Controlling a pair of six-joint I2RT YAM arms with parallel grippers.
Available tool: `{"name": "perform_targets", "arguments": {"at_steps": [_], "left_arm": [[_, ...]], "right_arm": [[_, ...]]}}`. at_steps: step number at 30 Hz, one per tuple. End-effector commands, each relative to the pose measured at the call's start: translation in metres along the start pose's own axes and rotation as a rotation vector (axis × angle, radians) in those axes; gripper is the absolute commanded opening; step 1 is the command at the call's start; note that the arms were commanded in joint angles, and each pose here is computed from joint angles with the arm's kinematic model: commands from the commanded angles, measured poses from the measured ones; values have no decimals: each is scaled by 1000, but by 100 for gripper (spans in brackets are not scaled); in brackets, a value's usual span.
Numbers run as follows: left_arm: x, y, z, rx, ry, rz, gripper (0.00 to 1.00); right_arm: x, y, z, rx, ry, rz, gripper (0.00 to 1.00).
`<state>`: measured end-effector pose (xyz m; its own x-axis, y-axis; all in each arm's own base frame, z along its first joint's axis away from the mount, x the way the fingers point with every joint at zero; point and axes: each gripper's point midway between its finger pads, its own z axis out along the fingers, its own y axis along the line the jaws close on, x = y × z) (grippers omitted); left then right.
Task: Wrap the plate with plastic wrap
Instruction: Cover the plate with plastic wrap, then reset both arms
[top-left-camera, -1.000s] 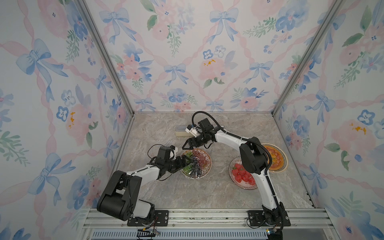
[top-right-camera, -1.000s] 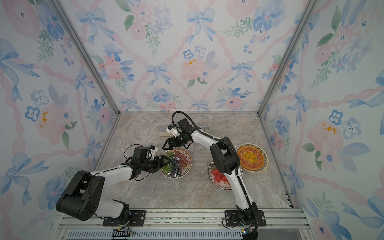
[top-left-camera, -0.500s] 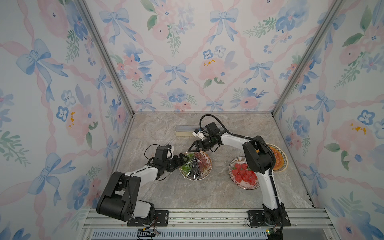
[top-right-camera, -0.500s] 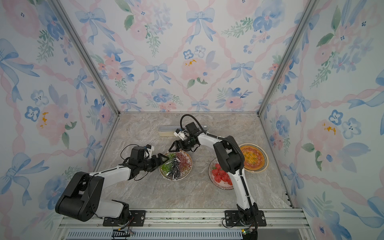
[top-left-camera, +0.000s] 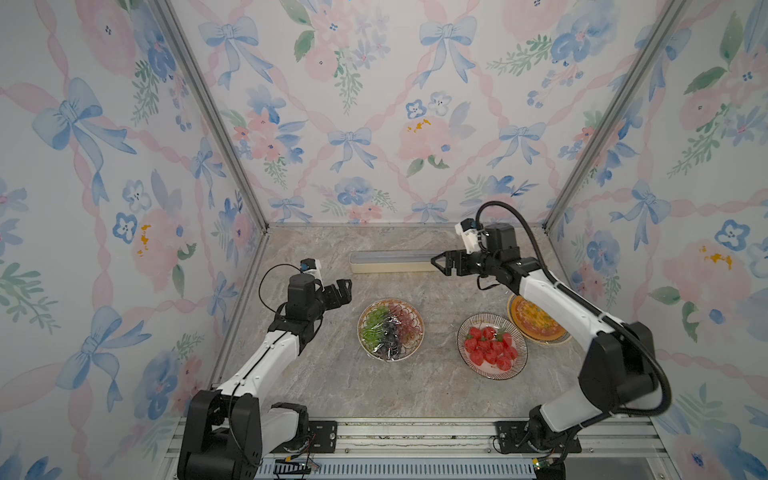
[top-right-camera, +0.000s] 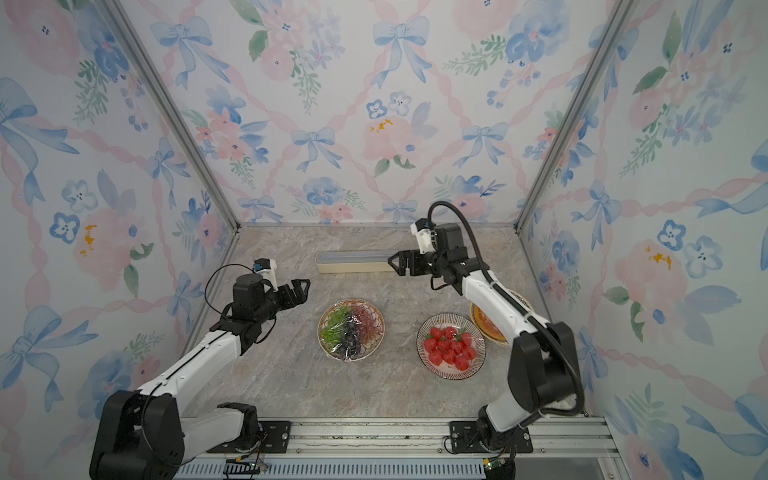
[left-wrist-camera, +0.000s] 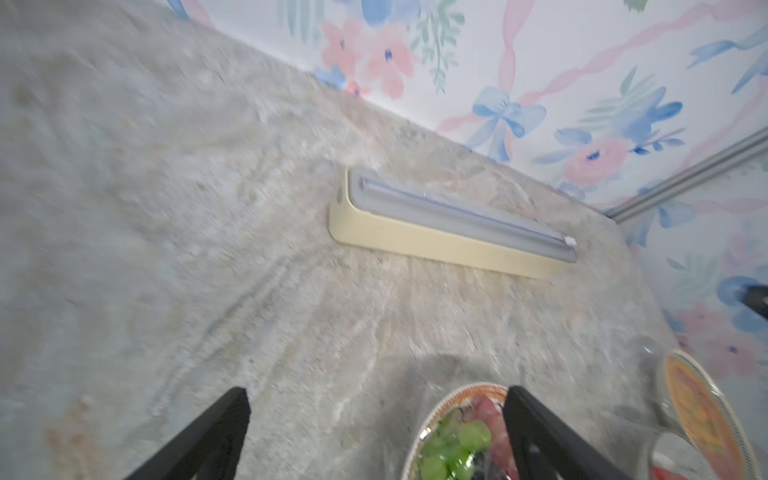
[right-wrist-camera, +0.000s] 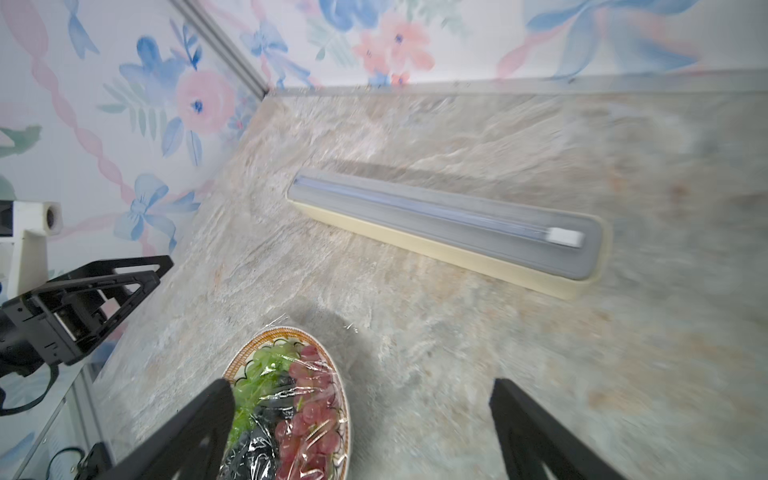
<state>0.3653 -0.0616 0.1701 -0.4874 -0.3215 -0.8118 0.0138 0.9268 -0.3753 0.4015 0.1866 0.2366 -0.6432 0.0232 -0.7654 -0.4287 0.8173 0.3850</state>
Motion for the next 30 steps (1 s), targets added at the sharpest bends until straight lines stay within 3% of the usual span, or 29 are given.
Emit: {"name": "perform_targets", "arguments": {"at_steps": [1,6,10,16,23,25,28,30], "left_arm": [[-29,37,-14,-240,-122,149,98],[-36,50,-30,-296,-284,205,98],[-20,64,-39,-323,-345,202,98],[-6,73,-39,-323,-391,193,98],[3,65,-25,-258,-413,260,98],[6,59,-20,-222,-427,282,98],[9,51,-10,-196,-427,363,98],[7,43,-6,-176,-434,424,98]], "right_arm": [[18,-64,-48,278,-59,15,97],[60,-142,-120,554,-185,113,97],[92,-172,-145,658,-315,126,97],[125,-197,-125,706,-370,79,97],[102,-204,-98,693,-477,-46,97],[98,-207,-84,667,-477,-30,97],[106,-205,-54,659,-448,-114,97],[109,-204,-52,668,-416,-122,97]]}}
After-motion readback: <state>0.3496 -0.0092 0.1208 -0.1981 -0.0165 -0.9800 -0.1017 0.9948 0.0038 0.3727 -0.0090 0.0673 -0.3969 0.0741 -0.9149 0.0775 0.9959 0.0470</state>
